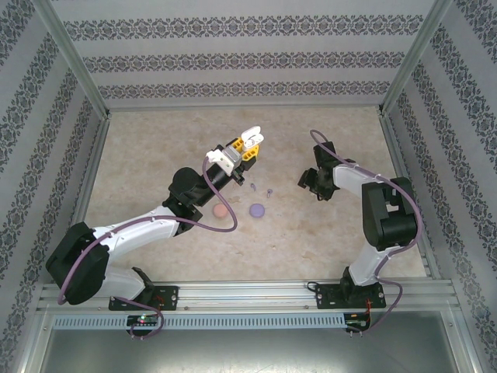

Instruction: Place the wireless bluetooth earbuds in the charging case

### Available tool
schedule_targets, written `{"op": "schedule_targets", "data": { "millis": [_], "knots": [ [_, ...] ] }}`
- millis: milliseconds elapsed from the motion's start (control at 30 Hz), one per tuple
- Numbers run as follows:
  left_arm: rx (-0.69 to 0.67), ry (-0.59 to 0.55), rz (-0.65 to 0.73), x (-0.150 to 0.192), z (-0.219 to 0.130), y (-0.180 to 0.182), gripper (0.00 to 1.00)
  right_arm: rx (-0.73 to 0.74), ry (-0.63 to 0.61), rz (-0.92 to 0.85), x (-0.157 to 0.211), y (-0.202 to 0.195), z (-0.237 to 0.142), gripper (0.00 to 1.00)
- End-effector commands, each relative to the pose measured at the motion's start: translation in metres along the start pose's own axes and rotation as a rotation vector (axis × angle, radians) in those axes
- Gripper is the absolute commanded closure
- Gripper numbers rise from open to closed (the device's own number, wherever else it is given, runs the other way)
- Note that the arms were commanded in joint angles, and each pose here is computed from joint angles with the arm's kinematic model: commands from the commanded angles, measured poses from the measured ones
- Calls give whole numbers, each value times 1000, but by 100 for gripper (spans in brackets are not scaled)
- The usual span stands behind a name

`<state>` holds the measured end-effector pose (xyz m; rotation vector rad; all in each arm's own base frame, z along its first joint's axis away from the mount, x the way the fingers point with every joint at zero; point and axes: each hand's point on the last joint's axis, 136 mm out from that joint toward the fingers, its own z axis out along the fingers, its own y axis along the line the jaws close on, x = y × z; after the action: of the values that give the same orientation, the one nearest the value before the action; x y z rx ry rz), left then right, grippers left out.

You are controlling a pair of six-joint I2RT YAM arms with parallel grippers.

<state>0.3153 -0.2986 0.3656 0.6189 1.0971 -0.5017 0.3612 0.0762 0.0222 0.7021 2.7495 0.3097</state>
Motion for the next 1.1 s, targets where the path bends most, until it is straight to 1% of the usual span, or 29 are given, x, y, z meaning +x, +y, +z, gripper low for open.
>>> {"op": "schedule_targets", "data": {
  "millis": [0, 100, 267, 367, 467, 533, 633, 833, 1067],
  "knots": [
    [5, -34, -12, -11, -4, 2, 100, -12, 36, 7, 19, 4, -9, 36],
    [4, -35, -16, -10, -3, 2, 100, 10, 17, 4, 19, 3, -17, 36],
    [4, -38, -17, -11, -4, 2, 100, 89, -51, 7, 8, -9, -33, 33],
    [3, -39, -11, -10, -4, 2, 100, 122, -65, 5, 3, -11, -40, 33],
    [3, -41, -8, -10, -3, 2, 100, 171, -50, 50, 0, -14, -42, 34],
    [4, -39, -3, -8, -2, 2, 100, 176, -36, 103, 0, -12, -40, 34],
    [3, -41, -1, -6, -1, 1, 100, 174, -12, 189, 2, -9, -37, 36],
    [9, -41, 6, 0, 5, 0, 100, 214, 2, 332, 7, -17, -31, 44],
    [21, -57, 1, 0, 13, -2, 100, 238, 20, 350, 4, -12, -23, 46]
  ]
}}
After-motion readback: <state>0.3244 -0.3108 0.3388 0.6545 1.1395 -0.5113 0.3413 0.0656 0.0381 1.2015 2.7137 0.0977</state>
